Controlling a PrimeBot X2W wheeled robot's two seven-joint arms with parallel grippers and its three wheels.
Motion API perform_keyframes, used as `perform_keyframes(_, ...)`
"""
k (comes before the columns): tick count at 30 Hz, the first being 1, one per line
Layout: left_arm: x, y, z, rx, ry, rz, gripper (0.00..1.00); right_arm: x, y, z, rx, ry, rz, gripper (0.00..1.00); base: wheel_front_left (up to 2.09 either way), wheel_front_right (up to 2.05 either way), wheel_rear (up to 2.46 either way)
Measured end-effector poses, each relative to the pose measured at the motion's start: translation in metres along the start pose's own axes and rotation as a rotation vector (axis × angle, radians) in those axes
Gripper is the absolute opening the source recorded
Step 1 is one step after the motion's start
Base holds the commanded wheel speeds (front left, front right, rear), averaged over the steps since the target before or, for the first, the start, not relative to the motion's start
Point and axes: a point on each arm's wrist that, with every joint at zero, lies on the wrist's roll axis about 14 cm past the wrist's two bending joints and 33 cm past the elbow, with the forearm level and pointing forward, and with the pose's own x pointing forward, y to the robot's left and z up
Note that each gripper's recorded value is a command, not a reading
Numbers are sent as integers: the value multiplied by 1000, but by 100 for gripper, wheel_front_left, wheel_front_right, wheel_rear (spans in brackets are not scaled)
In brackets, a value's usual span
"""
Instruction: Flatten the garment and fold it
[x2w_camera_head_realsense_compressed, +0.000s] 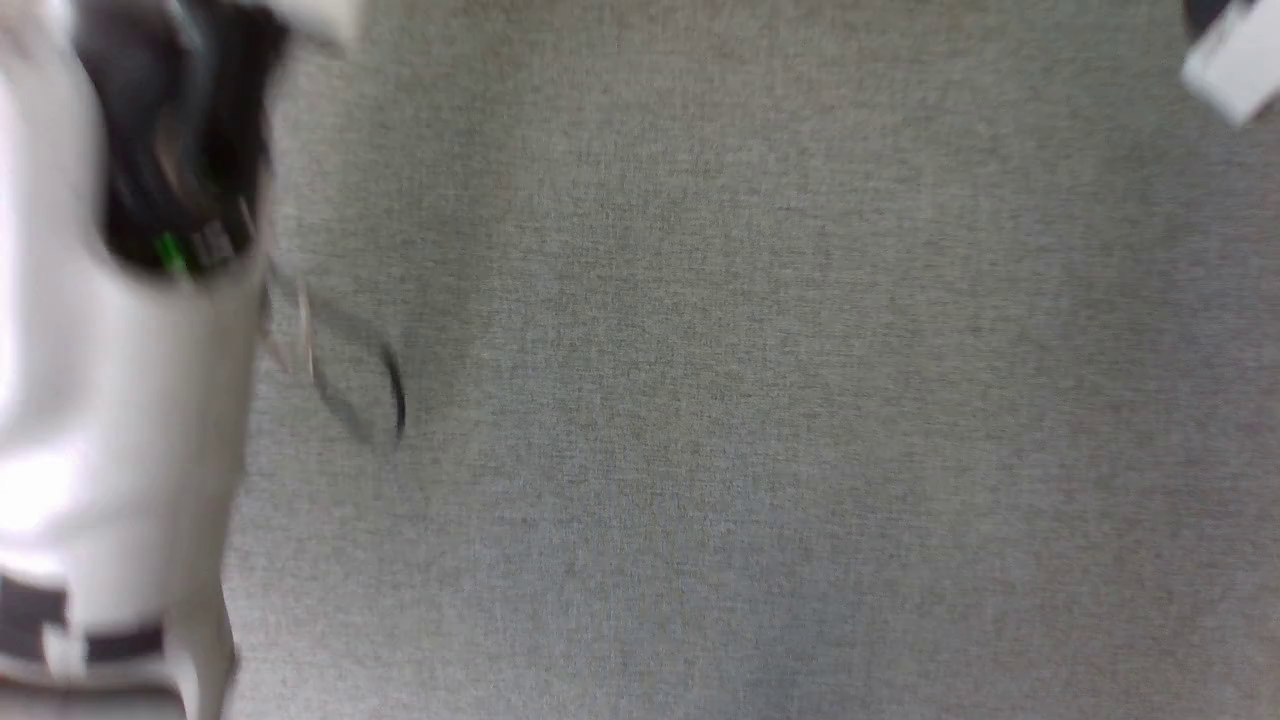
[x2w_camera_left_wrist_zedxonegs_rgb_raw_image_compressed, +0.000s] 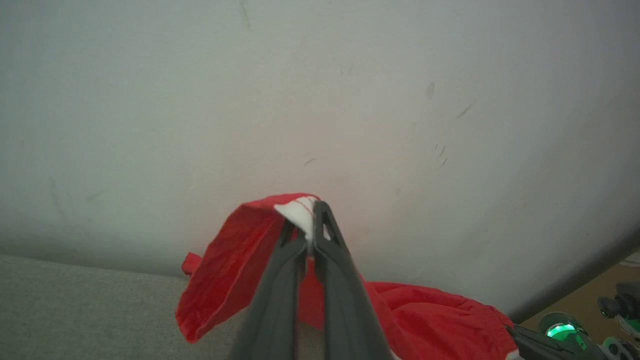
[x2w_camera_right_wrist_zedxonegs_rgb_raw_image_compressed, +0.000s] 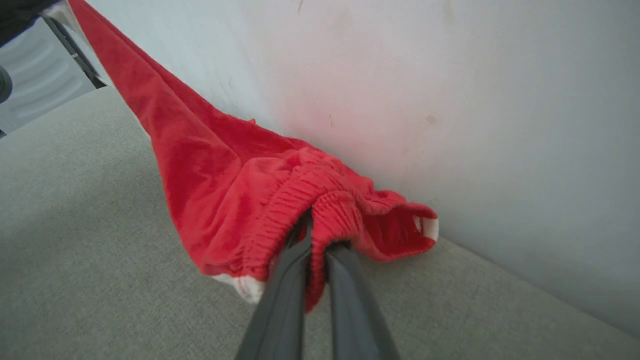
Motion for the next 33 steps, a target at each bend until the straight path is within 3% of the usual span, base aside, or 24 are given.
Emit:
perform_keyframes(13, -126, -2, -61, -158, 276, 155, 0, -85, 43, -57, 237, 101, -24, 0, 0, 0, 0)
perform_keyframes(23, -242, -23, -113, -232, 612, 185, 0, -154, 68, -101, 414, 183, -114, 0, 0, 0, 0)
perform_keyframes(33, -318, -41, -121, -365, 701, 242, 0, -211, 107, -134, 579, 253, -157, 0, 0, 0, 0)
